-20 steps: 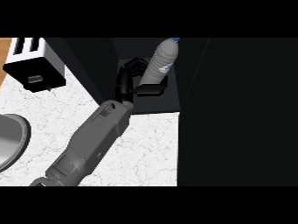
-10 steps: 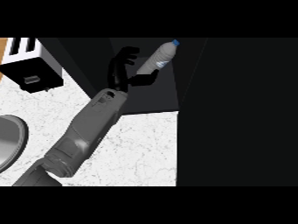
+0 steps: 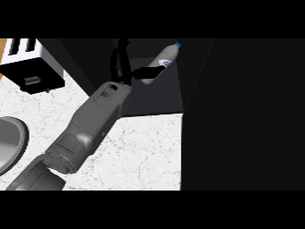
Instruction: Pick up the bottled water, place it into the cabinet and close the cabinet
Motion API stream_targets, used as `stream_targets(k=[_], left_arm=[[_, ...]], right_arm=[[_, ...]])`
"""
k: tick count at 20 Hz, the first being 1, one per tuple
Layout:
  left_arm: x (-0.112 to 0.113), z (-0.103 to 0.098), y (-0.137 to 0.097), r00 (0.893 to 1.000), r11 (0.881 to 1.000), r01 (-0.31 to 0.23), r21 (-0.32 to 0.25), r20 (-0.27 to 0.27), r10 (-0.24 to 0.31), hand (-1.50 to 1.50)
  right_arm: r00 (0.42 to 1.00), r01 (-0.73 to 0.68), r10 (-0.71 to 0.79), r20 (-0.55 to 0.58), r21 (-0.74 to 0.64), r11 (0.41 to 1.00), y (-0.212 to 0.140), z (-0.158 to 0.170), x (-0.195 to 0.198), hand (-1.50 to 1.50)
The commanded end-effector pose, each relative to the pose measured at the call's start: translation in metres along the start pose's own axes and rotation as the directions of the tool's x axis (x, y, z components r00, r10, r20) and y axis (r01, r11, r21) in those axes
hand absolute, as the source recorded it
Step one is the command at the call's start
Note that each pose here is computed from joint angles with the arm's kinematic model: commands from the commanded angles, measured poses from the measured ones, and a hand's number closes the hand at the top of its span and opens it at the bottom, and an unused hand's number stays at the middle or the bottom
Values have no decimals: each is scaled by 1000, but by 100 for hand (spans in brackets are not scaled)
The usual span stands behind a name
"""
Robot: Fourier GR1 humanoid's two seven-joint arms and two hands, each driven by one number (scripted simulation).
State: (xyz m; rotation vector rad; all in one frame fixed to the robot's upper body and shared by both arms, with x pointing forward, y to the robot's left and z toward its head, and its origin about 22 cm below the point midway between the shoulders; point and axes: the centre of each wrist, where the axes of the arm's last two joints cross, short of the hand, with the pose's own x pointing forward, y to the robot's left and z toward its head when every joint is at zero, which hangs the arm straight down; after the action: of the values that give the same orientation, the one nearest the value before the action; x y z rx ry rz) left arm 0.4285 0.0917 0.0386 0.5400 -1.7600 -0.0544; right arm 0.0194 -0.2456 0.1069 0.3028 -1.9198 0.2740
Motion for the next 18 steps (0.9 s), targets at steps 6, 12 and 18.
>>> stream_targets(k=[6, 12, 18], left_arm=[[23, -1, -5, 899, 905, -407, -128, 118, 421, 150], [17, 7, -6, 875, 875, -454, -170, 101, 474, 150], [10, 33, -10, 810, 773, -562, -295, -8, 586, 150]], right_arm=[[999, 47, -47, 22, 7, 999, 1, -5, 19, -150], [999, 20, -19, 32, -2, 1000, 7, -16, 15, -150], [999, 22, -23, 42, 13, 1000, 11, -18, 34, -150]])
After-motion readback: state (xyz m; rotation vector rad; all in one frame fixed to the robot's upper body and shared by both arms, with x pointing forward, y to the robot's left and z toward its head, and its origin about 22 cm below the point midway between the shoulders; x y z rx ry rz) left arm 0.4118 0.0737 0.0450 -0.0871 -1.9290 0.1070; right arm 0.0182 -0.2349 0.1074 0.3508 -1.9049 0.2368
